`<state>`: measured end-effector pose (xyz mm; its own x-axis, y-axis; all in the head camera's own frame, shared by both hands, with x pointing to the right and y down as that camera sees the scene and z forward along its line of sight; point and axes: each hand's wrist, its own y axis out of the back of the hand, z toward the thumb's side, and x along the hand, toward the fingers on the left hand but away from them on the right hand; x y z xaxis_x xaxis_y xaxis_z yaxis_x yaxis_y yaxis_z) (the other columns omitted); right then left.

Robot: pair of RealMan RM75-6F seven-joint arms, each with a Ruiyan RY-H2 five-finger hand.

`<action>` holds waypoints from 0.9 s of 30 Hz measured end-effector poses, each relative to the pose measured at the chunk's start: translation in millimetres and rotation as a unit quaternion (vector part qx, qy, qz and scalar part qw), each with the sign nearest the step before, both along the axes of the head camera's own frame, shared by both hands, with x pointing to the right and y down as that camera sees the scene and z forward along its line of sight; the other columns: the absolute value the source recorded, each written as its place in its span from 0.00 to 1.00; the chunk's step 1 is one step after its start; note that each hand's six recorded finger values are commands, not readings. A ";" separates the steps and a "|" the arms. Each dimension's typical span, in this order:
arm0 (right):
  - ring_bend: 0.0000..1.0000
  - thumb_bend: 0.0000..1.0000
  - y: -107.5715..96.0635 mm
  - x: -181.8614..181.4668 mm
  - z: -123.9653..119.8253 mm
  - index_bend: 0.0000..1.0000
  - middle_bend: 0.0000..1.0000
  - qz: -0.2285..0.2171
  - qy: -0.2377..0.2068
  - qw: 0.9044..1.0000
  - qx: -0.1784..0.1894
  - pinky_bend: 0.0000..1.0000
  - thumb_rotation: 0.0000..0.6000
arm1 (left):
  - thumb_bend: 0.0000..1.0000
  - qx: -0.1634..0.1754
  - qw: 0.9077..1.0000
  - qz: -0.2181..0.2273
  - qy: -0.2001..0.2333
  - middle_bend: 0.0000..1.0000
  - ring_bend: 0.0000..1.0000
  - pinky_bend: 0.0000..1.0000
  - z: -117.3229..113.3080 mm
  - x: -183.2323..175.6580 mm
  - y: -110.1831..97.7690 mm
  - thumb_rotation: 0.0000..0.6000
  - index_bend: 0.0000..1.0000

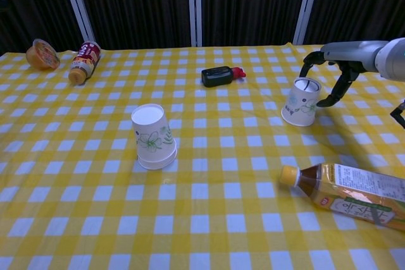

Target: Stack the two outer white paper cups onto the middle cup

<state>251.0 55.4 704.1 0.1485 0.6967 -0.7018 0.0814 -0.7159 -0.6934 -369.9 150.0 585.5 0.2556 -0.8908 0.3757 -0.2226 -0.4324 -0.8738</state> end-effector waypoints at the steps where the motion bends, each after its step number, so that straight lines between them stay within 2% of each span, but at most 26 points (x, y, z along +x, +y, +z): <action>1: 0.00 0.17 -0.3 -1.3 0.1 0.31 0.00 -0.001 -0.001 1.000 0.002 0.00 1.00 | 0.28 -0.001 1.000 0.000 0.000 0.00 0.00 0.00 0.3 0.1 0.1 1.00 0.00; 7: 0.00 0.30 -1.4 -5.7 0.3 0.40 0.02 -0.002 -0.008 1.000 0.010 0.00 1.00 | 0.28 -0.003 1.000 0.002 0.001 0.00 0.00 0.00 0.7 1.0 0.6 1.00 0.00; 12: 0.00 0.32 -0.3 -4.3 -1.5 0.45 0.04 0.004 -0.013 1.000 0.014 0.00 1.00 | 0.28 -0.003 1.000 0.001 0.003 0.00 0.00 0.00 0.2 0.2 0.3 1.00 0.00; 17: 0.00 0.32 -0.5 -7.4 -10.5 0.45 0.04 0.001 -0.022 0.999 0.026 0.00 1.00 | 0.28 -0.006 1.000 0.001 0.004 0.00 0.00 0.00 1.5 -0.1 -0.4 1.00 0.00; 21: 0.00 0.32 -0.8 -22.7 -31.0 0.45 0.04 -0.013 -0.046 0.998 0.050 0.00 1.00 | 0.28 -0.004 1.000 -0.001 0.002 0.00 0.00 0.00 0.8 -1.7 -0.6 1.00 0.00; 27: 0.00 0.32 7.0 -54.2 -74.3 0.45 0.04 -0.049 -0.100 0.990 0.092 0.00 1.00 | 0.28 -0.002 1.000 -0.002 0.001 0.00 0.00 0.00 -0.2 -2.2 -0.4 1.00 0.00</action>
<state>196.8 62.4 629.8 0.3443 0.7852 -0.5147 0.1660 -0.5905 -0.7898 -372.1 149.7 585.3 0.2528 -0.8906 0.3780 -0.2261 -0.4343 -0.8719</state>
